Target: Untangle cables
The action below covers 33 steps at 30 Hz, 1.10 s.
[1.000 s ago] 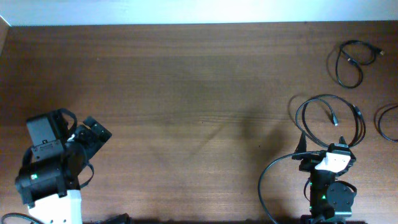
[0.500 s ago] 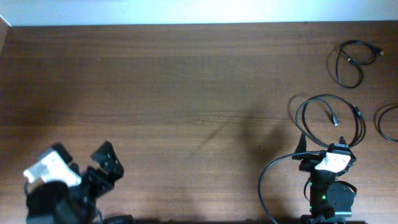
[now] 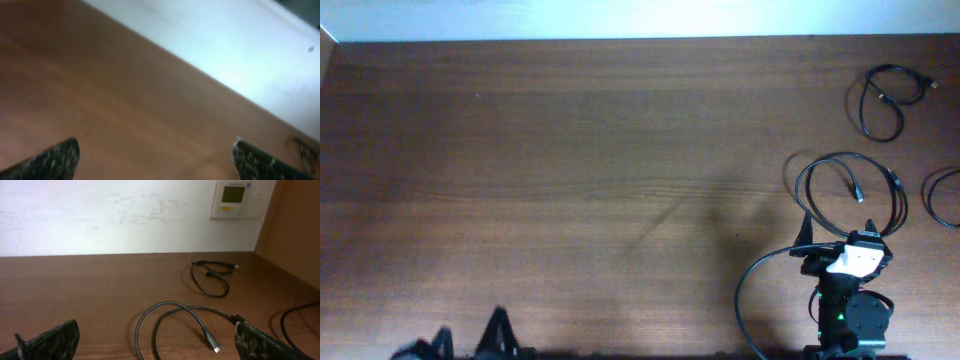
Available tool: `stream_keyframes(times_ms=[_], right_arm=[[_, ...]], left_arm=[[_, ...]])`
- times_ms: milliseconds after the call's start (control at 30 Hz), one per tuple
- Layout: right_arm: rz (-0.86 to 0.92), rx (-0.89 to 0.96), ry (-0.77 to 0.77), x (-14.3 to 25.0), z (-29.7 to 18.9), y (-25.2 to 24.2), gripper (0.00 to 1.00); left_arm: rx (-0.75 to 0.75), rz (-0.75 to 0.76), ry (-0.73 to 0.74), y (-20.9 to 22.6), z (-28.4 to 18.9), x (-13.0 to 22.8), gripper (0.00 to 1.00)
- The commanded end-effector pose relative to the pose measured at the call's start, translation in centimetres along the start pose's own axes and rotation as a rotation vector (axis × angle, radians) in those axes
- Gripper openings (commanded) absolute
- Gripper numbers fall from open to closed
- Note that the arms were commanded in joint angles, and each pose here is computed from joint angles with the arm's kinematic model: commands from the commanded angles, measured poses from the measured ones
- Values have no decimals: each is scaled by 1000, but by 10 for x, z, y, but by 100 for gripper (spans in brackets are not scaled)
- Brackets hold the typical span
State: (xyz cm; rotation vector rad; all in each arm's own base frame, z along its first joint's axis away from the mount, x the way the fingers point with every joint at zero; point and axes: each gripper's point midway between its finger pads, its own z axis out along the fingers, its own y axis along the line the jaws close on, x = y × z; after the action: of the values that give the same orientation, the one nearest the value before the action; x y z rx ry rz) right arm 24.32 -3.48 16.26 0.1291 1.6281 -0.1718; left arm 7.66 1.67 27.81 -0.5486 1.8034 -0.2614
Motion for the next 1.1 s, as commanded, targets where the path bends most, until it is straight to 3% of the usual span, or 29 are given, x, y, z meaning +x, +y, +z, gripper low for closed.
stream_keyframes(times_ms=[0,100,300,367,500,567,667,1067], right_arm=[[4,13,4,3,0,-3,98],[4,13,4,3,0,-3,98],[4,13,4,3,0,-3,98],[4,13,4,3,0,-3,99],[3,13,4,3,0,-3,98],[4,13,4,3,0,-3,98],[4,13,4,3,0,-3,98],[4,13,4,3,0,-3,98]], left_arm=[[10,103,-34,-4,42,-1,99],[28,143,-76,-4,96,8,99],[106,144,-70,3,171,61,99],[114,150,-89,4,178,65,99],[274,502,-227,-27,180,58,99],[278,573,-251,-27,184,63,99],[264,598,-192,-17,192,82,99],[245,596,-194,-14,193,80,99]])
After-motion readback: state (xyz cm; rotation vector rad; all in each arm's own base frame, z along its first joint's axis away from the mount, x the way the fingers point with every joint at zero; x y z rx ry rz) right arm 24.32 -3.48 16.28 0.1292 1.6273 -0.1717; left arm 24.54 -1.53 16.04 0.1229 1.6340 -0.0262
